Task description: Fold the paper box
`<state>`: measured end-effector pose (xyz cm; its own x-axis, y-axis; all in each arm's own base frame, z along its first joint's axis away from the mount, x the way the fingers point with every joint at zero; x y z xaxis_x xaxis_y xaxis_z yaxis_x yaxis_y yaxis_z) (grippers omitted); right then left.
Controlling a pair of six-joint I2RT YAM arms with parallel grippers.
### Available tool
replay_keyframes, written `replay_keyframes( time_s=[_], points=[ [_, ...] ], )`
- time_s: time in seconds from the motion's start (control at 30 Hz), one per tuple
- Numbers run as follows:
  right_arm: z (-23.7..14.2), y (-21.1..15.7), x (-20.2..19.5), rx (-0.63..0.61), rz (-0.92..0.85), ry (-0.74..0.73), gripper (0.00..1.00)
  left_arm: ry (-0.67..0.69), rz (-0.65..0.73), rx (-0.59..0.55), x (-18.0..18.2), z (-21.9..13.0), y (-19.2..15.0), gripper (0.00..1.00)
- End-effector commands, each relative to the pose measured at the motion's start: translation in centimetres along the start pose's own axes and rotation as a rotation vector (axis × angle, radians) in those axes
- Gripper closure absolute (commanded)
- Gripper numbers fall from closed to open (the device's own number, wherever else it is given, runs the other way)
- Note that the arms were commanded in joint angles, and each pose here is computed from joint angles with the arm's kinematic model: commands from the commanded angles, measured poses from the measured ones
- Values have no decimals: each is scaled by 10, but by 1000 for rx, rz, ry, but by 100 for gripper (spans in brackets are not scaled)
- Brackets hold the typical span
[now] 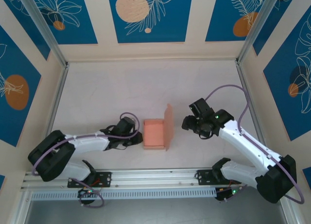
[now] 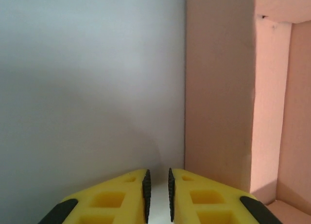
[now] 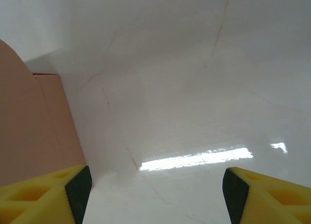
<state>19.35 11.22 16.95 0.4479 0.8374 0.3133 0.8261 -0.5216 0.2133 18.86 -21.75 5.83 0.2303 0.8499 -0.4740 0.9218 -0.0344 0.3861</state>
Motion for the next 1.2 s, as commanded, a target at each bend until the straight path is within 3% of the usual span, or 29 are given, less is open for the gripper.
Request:
replay_keyframes(
  time_s=[0.0, 0.43, 0.63, 0.83, 1.0, 1.17],
  points=[
    [11, 13, 24, 28, -42, 94, 27, -86, -28, -58, -27, 15, 12, 80],
    [61, 84, 100, 91, -158, 275, 32, -175, -54, -130, -51, 46, 36, 80],
    [63, 120, 102, 73, -147, 232, 34, -20, -16, -195, -24, 10, 36, 74],
    [25, 144, 63, -45, -62, 56, 34, 103, 135, -302, 1, -46, 73, 66],
    [-23, 122, 18, -159, 81, -35, 34, 66, 186, -336, 13, -71, 119, 67],
    [-48, 52, -31, -179, 227, -5, 37, 4, 349, -263, -14, -64, 156, 67]
  ],
)
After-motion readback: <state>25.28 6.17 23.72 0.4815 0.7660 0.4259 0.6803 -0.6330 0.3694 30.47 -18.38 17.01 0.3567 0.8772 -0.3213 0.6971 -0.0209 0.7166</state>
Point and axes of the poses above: each hand's point on the last joint's axis, 136 mm out from that joint toward the fingers, its own z axis out along the fingers, its own x axis along the line the jaws close on, y = z × x, the point moved 5 cm from there along -z, back along the fingers, and after that the axes turned 13 degrees about z, right-handed, at the moved point
